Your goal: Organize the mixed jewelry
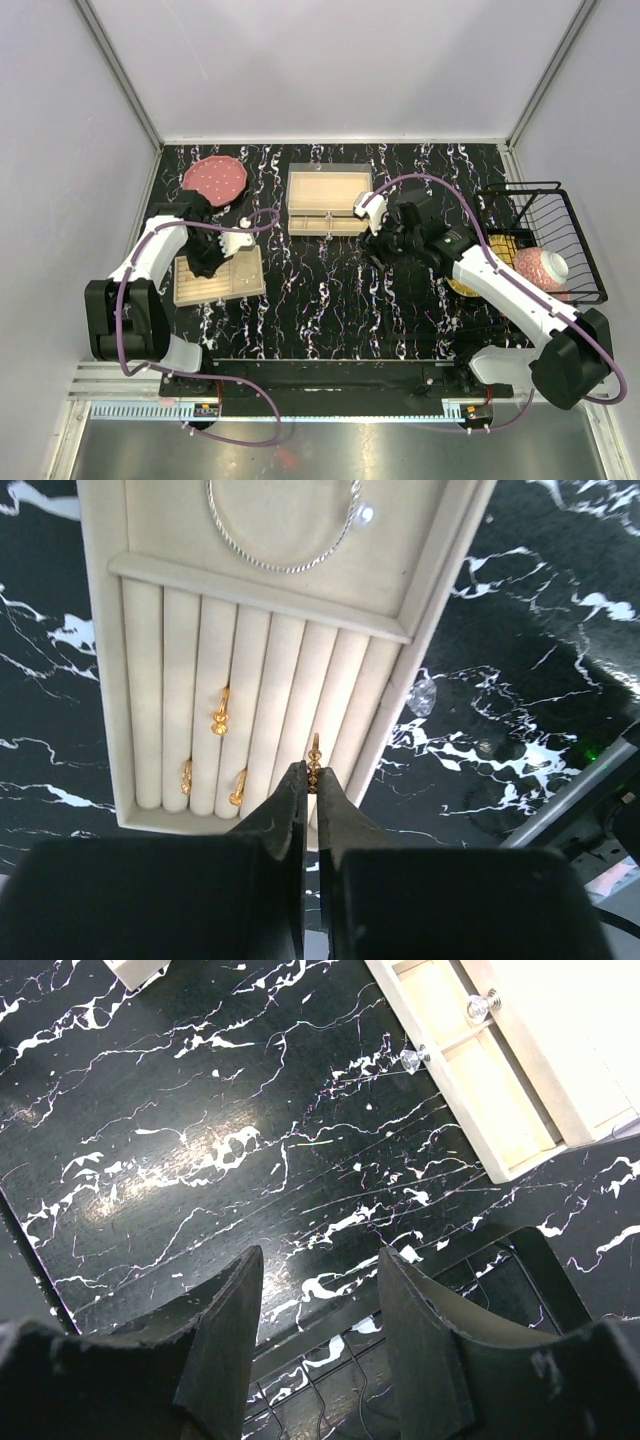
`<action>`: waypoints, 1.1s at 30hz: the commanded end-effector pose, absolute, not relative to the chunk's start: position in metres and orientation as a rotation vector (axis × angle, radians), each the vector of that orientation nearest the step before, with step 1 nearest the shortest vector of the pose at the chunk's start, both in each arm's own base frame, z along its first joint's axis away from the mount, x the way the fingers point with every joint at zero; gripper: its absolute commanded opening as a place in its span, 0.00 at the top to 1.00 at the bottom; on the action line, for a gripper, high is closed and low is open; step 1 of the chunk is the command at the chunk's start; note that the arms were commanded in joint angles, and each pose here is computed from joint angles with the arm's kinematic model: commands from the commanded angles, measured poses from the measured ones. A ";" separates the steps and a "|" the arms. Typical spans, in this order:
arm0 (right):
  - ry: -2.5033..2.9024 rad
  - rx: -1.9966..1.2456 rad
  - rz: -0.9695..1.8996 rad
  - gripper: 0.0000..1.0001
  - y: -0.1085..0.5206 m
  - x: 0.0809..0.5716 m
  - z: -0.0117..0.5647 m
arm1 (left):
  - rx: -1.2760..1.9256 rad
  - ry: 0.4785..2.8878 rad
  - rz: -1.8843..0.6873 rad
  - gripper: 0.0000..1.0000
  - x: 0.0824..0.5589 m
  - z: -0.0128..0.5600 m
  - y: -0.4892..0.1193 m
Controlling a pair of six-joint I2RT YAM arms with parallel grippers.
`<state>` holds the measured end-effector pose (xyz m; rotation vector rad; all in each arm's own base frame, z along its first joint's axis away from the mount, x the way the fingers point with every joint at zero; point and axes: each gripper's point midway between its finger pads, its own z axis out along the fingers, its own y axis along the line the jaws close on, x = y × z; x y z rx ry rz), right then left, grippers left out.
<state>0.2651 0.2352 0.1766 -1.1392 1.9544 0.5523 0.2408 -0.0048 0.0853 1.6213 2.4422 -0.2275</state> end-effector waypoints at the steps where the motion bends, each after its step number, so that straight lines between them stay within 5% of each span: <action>1: 1.925 -1.095 0.539 0.45 0.238 0.277 0.197 | 1.633 2.470 -0.130 1.00 0.247 0.076 0.014; 33: 2.075 -1.156 0.530 0.46 0.238 0.278 0.152 | 1.671 2.561 0.035 1.00 0.254 0.059 0.042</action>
